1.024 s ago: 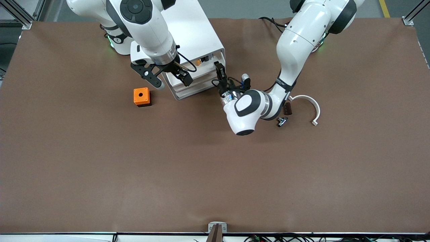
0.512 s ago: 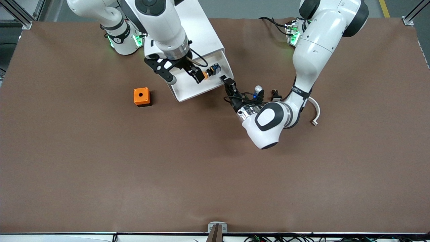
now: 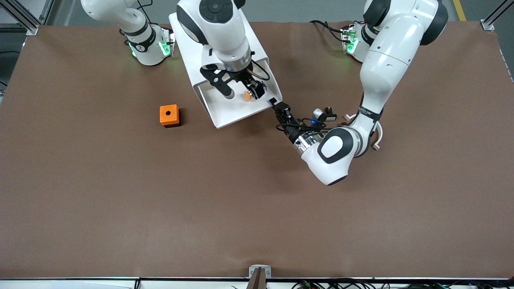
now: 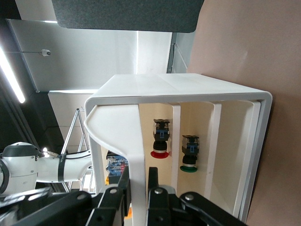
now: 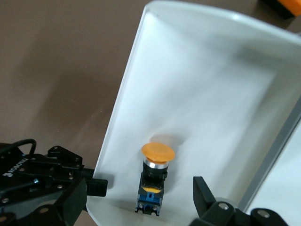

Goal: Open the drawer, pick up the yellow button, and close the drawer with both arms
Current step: 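Grasp the yellow push button in the drawer with the right gripper, lift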

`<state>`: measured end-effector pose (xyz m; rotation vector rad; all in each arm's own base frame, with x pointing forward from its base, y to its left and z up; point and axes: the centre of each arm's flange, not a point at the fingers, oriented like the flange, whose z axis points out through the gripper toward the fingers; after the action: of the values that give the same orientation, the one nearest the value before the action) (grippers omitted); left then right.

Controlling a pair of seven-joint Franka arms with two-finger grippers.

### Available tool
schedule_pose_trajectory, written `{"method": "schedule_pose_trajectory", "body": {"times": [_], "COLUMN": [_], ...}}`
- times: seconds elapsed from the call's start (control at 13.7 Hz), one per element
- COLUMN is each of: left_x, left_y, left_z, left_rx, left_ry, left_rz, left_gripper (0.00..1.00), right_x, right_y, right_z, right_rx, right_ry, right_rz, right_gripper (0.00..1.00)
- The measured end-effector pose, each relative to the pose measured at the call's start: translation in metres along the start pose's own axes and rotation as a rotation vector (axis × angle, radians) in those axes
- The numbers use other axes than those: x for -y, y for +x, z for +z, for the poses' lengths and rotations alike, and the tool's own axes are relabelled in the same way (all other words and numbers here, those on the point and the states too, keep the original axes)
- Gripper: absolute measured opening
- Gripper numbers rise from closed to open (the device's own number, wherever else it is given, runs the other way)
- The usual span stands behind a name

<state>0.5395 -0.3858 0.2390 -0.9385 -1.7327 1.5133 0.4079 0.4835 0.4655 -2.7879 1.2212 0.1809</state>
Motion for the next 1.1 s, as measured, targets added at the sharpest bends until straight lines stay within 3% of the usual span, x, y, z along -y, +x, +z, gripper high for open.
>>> {"method": "schedule_pose_trajectory", "body": {"times": [0.15, 0.37, 0.59, 0.88, 1.1], "left_x": [-0.002, -0.002, 0.007, 0.027, 0.037], "left_y": [0.0, -0.002, -0.003, -0.009, -0.011], "left_z": [-0.002, -0.007, -0.026, -0.047, -0.058], "left_rx": [0.007, 0.028, 0.061, 0.077, 0.072], "left_ry": [-0.006, -0.025, -0.046, -0.09, -0.126], "left_rz": [-0.002, 0.002, 0.1, 0.416, 0.658], "left_gripper": [0.35, 0.68, 0.98, 1.0, 1.0], "right_x": [0.002, 0.004, 0.004, 0.003, 0.002], "right_y": [-0.008, -0.017, -0.031, -0.043, -0.048], "right_z": [0.011, 0.028, 0.049, 0.063, 0.067], "right_rx": [-0.001, -0.021, -0.044, -0.051, -0.052], "right_ry": [-0.007, -0.019, -0.038, -0.057, -0.063], "right_rz": [0.018, 0.044, 0.059, 0.064, 0.06], "right_gripper": [1.0, 1.0, 0.94, 0.92, 0.59]}}
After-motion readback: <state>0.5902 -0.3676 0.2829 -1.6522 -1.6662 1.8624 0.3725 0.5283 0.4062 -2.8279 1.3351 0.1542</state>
